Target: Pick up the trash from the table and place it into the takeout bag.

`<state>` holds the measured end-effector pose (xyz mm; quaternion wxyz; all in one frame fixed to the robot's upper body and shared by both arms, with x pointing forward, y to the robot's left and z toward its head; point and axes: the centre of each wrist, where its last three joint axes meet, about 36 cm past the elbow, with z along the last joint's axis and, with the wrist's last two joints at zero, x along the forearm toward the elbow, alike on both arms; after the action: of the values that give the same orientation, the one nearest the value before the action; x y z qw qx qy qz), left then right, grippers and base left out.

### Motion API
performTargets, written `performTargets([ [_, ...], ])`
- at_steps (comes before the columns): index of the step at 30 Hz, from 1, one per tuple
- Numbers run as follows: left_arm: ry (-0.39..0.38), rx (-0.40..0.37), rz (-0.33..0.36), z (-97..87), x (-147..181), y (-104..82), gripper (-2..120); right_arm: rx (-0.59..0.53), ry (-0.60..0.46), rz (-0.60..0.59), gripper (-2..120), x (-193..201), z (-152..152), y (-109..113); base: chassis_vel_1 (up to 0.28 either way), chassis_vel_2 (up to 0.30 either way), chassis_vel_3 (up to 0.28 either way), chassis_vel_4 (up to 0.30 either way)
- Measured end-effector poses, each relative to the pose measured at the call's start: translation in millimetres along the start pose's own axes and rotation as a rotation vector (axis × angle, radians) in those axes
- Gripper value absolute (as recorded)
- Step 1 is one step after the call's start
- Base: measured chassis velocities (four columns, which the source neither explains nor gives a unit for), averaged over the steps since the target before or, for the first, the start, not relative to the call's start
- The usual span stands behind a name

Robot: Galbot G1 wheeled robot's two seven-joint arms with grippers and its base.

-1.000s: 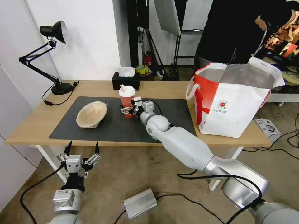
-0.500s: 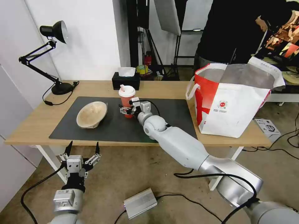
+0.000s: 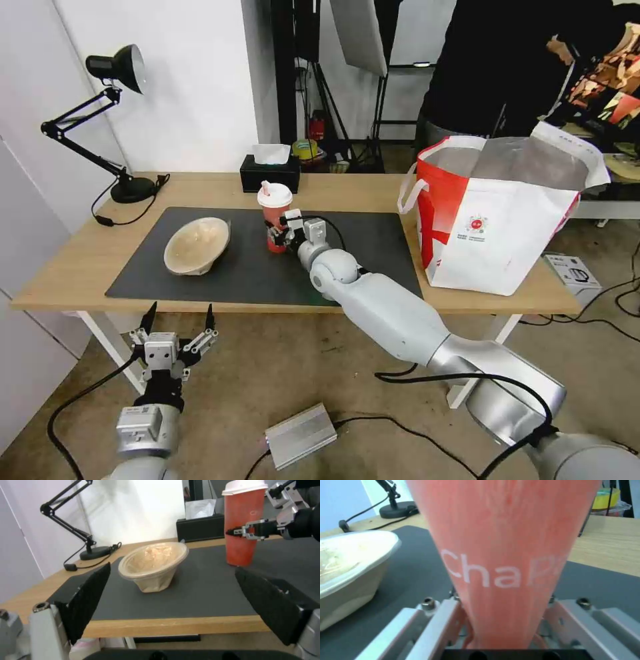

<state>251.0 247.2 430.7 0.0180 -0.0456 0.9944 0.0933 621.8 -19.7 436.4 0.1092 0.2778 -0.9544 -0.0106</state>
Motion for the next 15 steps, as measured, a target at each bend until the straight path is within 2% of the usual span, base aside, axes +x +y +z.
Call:
performTargets([
  [7,0.0,0.0,0.001,0.4,0,-0.2,100,0.006,-0.003,0.007,5,7,0,-7,0.0,0.0,0.0,0.0],
  [15,0.001,-0.002,0.003,0.8,0,-0.4,100,0.013,-0.009,0.009,4,15,-2,-12,0.0,0.0,0.0,0.0],
])
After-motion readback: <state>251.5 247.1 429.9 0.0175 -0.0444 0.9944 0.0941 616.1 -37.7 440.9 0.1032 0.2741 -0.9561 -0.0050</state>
